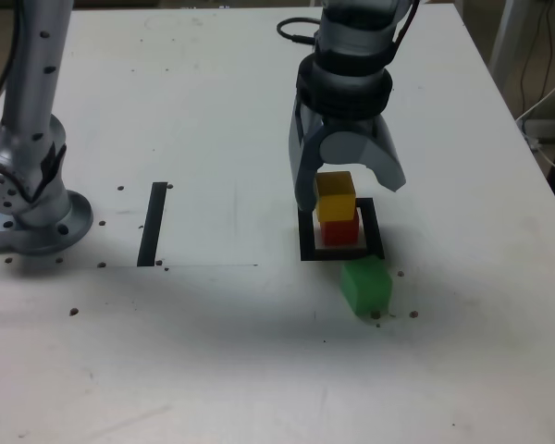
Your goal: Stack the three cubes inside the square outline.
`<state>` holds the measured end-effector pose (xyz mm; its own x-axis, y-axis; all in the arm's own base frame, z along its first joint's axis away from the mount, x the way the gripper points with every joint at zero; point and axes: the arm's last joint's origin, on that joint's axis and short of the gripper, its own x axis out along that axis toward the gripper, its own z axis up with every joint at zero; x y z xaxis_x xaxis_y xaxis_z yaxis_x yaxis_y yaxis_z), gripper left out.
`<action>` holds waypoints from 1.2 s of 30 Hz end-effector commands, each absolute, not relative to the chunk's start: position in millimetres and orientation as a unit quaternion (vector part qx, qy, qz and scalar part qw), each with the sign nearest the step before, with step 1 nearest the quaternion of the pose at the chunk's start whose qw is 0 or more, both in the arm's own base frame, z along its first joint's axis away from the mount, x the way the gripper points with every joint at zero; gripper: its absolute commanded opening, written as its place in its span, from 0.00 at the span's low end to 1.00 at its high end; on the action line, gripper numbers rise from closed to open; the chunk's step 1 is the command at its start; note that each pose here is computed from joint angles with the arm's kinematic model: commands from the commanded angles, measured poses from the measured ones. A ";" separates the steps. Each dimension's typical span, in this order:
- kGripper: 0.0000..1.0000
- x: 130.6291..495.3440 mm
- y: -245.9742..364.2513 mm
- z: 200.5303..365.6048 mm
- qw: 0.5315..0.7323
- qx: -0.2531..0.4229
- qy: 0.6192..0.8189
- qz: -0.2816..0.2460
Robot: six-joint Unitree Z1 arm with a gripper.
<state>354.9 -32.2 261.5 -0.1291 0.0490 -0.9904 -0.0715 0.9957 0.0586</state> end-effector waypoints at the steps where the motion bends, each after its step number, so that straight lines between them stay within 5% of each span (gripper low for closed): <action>1: 0.99 351.0 -33.8 268.7 0.664 -0.006 0.747 0.044; 11: 0.99 327.6 -56.3 289.1 0.659 -0.028 0.750 0.048; 21: 0.99 316.0 -97.6 304.8 0.683 -0.075 0.721 0.088; 29: 0.97 320.3 -110.8 287.8 0.677 -0.085 0.726 0.082; 36: 0.97 334.8 -115.8 259.0 0.696 -0.084 0.710 0.063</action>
